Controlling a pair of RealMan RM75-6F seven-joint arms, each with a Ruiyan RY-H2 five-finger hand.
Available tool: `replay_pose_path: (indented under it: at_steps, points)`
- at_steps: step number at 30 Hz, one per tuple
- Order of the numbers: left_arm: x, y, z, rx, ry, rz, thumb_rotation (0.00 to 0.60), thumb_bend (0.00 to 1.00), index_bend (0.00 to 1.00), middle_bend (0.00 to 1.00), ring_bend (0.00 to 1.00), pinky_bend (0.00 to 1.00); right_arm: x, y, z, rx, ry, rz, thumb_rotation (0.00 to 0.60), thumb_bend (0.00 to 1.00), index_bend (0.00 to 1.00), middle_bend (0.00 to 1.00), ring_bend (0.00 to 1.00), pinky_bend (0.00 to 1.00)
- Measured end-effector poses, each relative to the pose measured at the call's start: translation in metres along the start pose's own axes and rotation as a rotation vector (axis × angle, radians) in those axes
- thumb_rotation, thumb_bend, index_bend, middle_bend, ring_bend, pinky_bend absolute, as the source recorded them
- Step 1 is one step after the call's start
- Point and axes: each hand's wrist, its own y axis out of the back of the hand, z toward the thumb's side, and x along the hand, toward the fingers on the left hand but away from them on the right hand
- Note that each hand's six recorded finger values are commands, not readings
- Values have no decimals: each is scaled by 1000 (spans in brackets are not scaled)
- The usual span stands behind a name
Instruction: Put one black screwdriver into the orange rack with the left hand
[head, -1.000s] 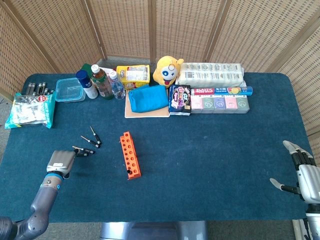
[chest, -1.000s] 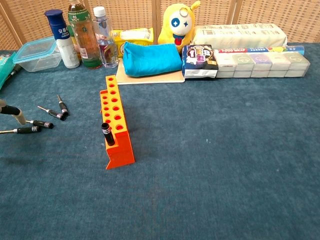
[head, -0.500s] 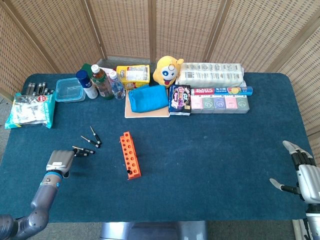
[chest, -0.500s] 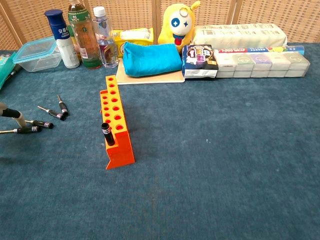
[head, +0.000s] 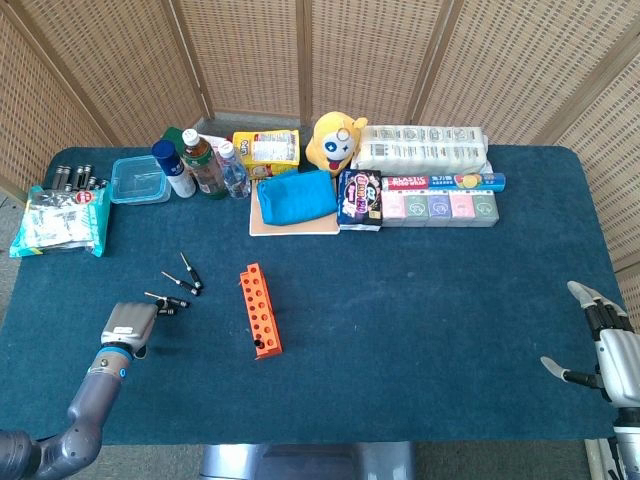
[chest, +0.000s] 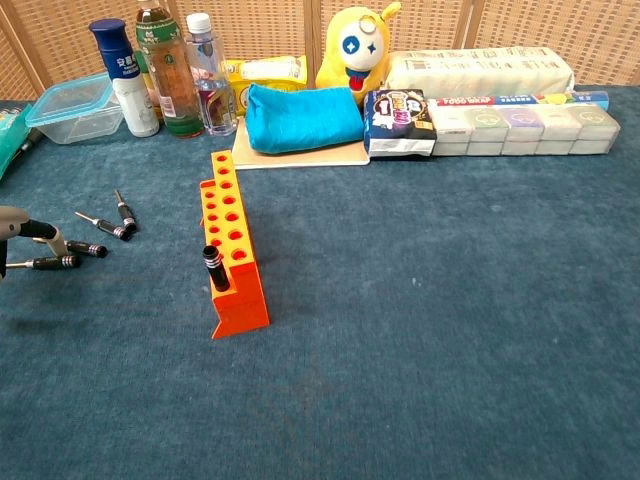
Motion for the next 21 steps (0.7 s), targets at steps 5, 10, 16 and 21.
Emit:
replay_pose_path:
  at_steps: [5,10,16,21]
  points:
    - [-1,-2,3,3,-8,-7,600,245,188,1000,1000,1000,0,0,-1,-1,-2,0,600,0,39,98,131,106]
    - [-3,-3,6,0,-18,-17,600,245,188,1000,1000,1000,0,0,-1,0,-3,1,600,0,39,98,131,106]
    - [-8,-1,8,-6,-30,-20,600,244,188,1000,1000,1000,0,-1,-1,0,-4,6,600,0,39,98,133,105]
    - [-12,0,7,-5,-32,-33,600,246,188,1000,1000,1000,0,0,-1,-1,-5,5,600,0,39,98,134,105]
